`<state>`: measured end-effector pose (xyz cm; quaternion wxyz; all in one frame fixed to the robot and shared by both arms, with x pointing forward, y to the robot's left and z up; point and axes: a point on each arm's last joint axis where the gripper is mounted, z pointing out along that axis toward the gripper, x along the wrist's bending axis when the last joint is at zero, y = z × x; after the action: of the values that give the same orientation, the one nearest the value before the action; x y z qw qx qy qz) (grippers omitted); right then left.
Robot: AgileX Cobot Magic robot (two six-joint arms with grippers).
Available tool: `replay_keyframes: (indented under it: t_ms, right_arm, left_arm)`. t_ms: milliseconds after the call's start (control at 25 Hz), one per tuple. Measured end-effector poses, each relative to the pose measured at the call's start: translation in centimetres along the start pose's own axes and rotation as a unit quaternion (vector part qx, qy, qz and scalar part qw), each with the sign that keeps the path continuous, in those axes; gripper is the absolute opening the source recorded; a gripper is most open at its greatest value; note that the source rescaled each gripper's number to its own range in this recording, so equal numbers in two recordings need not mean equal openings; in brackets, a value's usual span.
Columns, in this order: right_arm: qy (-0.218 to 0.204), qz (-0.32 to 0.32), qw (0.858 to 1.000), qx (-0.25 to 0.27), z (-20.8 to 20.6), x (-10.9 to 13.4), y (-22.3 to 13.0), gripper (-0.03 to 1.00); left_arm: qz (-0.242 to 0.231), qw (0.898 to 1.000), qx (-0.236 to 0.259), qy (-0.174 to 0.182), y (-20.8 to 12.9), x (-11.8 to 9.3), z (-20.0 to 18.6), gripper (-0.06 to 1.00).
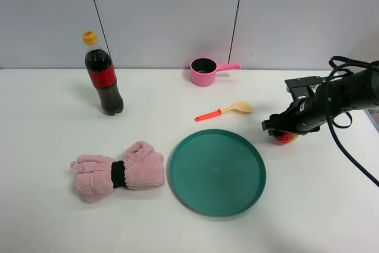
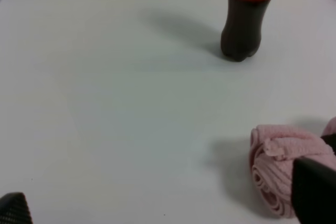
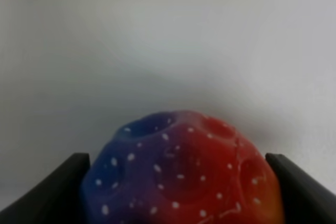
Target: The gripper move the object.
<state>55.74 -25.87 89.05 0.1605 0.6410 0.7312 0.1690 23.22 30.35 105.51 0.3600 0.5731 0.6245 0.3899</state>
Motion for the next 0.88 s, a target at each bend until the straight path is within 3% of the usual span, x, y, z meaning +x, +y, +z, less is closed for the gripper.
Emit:
replay_keyframes:
  t_ms: [160, 200, 280, 360, 400, 680, 880]
  right_arm:
    - [0.000, 0.000, 1.000, 0.000, 0.0, 0.0, 0.0, 0.03]
    - [0.000, 0.000, 1.000, 0.000, 0.0, 0.0, 0.0, 0.18]
    - [0.000, 0.000, 1.000, -0.006, 0.0, 0.0, 0.1, 0.64]
    - [0.001, 0.000, 1.000, -0.010, -0.1, 0.0, 0.2, 0.86]
    - [0.001, 0.001, 1.000, -0.010, -0.1, 0.0, 0.2, 0.92]
    - [0.000, 0.004, 1.000, -0.004, -0.6, 0.0, 0.2, 0.99]
    - [-0.007, 0.006, 1.000, -0.022, -5.3, -0.2, 1.1, 0.99]
  left_arm:
    - [0.000, 1.000, 0.000, 0.000, 0.0, 0.0, 0.0, 1.00]
    - [0.000, 1.000, 0.000, 0.000, 0.0, 0.0, 0.0, 1.00]
    - [0.000, 1.000, 0.000, 0.000, 0.0, 0.0, 0.0, 1.00]
    - [0.000, 1.000, 0.000, 0.000, 0.0, 0.0, 0.0, 1.00]
    - [0.000, 1.000, 0.000, 0.000, 0.0, 0.0, 0.0, 1.00]
    - [0.000, 1.000, 0.000, 0.000, 0.0, 0.0, 0.0, 1.00]
    - [0.000, 1.000, 0.000, 0.000, 0.0, 0.0, 0.0, 1.00]
